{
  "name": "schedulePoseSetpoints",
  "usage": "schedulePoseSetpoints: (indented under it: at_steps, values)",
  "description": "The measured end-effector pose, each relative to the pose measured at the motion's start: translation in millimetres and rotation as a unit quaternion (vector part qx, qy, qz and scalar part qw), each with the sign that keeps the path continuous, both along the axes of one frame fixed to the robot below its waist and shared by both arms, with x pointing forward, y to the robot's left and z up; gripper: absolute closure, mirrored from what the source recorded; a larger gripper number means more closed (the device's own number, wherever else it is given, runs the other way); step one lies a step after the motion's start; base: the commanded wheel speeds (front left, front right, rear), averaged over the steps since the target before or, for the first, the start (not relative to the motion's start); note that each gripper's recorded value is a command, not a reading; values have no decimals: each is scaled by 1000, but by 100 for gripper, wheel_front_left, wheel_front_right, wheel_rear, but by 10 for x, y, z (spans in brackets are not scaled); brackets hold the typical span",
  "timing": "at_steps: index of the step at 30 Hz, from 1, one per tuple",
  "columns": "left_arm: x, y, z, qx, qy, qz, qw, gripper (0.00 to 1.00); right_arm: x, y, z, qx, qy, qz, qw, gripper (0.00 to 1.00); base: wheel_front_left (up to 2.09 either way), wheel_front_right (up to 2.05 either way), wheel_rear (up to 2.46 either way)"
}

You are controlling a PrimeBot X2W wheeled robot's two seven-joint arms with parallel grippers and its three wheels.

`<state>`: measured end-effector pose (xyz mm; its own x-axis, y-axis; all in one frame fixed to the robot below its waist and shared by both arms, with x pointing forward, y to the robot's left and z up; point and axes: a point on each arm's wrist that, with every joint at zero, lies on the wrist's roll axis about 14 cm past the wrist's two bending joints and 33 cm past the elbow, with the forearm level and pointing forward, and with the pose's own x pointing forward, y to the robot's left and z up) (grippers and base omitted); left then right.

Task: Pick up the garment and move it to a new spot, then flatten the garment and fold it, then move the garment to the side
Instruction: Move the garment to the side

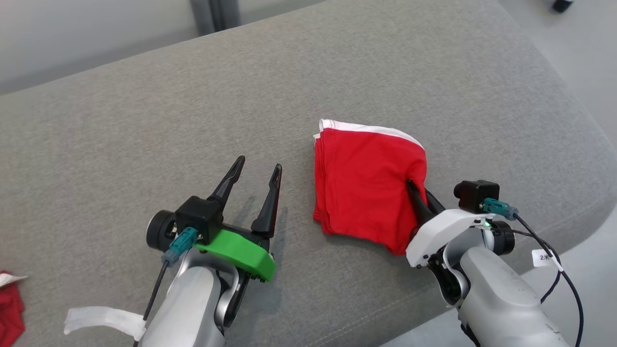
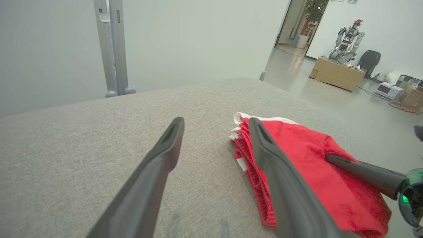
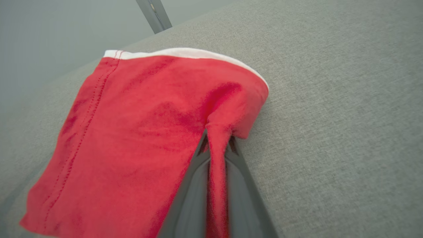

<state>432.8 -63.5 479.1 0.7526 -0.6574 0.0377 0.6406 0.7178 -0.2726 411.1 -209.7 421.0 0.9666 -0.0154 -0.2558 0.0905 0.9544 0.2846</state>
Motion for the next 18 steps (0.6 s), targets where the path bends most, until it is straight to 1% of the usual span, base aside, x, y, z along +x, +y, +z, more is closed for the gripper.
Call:
schedulePoseSetpoints:
  at_steps: [4, 7, 9, 10, 12, 15, 18]
  values:
    - [-42, -312, 110, -22, -11, -43, 999, 0, -107, -186, -8, -6, 4, -25, 1000, 100, 0, 0, 0]
    - [-50, -429, 106, -33, -10, -60, 998, 0, -62, -254, -6, -19, 5, -27, 999, 100, 0, 0, 0]
    - [-12, -453, 82, -37, -8, -62, 997, 0, 93, -278, 109, -38, -9, -18, 999, 100, 0, 0, 0]
    - [43, -469, 48, -37, -9, -62, 997, 0, 311, -320, 290, -60, -32, -9, 998, 100, 0, 0, 0]
    - [96, -479, 6, -34, -12, -64, 997, 0, 527, -411, 458, -90, -50, -2, 995, 100, 0, 0, 0]
    - [173, -471, -88, -28, -15, -64, 997, 0, 787, -661, 607, -137, -57, -5, 989, 100, 0, 0, 0]
    - [325, -404, -139, -28, -23, -51, 998, 0, 1053, -907, 712, -188, -57, -6, 980, 100, 0, 0, 0]
